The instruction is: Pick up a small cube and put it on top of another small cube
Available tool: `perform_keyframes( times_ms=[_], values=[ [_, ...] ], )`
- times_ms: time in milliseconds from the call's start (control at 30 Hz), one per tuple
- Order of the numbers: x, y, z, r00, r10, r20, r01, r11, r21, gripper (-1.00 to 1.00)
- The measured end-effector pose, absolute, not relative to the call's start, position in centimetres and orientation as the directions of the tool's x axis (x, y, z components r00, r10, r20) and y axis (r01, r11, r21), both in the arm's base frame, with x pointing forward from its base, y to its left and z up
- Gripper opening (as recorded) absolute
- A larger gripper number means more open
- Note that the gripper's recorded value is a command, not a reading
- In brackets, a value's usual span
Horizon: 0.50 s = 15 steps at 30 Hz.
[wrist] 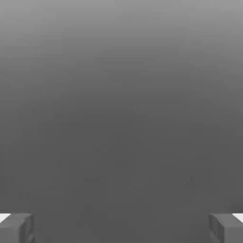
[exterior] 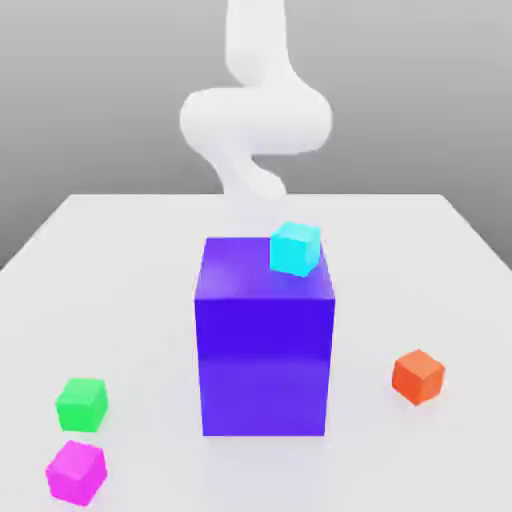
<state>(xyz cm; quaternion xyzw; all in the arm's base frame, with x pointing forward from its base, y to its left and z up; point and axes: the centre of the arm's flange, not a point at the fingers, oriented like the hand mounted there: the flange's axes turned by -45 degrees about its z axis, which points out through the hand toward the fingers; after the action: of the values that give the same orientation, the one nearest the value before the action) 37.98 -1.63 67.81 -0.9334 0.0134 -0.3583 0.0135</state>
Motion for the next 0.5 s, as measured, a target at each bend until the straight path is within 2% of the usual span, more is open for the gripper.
perform_keyframes(
  times_ms=[233, 500],
  values=[
    [45.5, -6.4, 57.0, 0.851, -0.096, 0.516, -0.058, -0.994, -0.089, 0.0],
    [49.7, -11.9, 43.0, 0.929, -0.17, 0.329, -0.143, -0.984, -0.107, 0.0]
  ],
)
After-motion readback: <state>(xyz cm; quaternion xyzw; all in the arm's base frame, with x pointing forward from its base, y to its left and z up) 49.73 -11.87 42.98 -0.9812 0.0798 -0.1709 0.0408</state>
